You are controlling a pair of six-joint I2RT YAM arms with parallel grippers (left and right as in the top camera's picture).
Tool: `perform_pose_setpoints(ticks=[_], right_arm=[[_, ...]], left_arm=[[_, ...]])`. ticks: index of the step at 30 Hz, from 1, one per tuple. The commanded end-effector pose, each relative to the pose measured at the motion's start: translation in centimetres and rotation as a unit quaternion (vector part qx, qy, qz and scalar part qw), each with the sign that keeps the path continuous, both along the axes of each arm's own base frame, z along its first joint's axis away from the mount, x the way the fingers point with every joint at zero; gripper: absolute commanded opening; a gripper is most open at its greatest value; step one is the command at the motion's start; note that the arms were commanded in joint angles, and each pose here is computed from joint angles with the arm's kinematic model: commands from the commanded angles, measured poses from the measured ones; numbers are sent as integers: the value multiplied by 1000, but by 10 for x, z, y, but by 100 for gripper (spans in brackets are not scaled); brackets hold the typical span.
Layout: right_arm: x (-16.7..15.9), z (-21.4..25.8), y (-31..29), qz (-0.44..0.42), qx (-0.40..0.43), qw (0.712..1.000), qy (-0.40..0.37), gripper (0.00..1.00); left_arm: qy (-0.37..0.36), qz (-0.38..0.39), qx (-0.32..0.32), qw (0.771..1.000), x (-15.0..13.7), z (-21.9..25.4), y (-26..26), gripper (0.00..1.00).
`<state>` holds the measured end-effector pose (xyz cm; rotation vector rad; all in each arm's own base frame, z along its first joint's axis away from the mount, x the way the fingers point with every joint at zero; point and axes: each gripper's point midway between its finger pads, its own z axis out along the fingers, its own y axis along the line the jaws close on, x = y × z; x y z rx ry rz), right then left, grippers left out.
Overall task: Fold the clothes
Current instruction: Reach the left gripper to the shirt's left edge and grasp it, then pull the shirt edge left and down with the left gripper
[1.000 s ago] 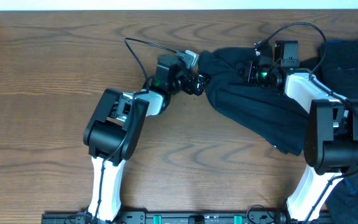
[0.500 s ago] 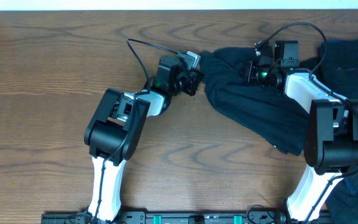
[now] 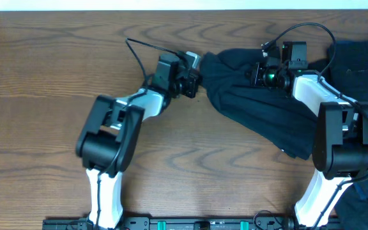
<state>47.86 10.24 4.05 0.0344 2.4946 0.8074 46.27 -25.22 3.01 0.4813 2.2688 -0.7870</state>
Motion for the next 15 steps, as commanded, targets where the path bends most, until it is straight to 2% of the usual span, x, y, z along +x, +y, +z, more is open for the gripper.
perform_pose_setpoints(ticks=[1,6,8,11,14,15], right_arm=[[3,19,11,23,2,999,-28,2],[0,20,20,33,2,999,-29,3],[-2,19,28,40,2,999,-28,5],[-4,20,39,56,0,998,-32,22],[-5,23,48,79,-1,996,-49,52],[-6,25,53,92,2,994,-58,57]], left_arm=[[-14,26,-6,1000,8,44,23,6],[33,50,15,998,-9,58,51,6],[76,76,51,993,-22,47,69,6],[132,124,131,975,-42,21,103,6],[183,157,198,950,-64,2,131,6],[200,170,210,942,-71,-1,138,6]])
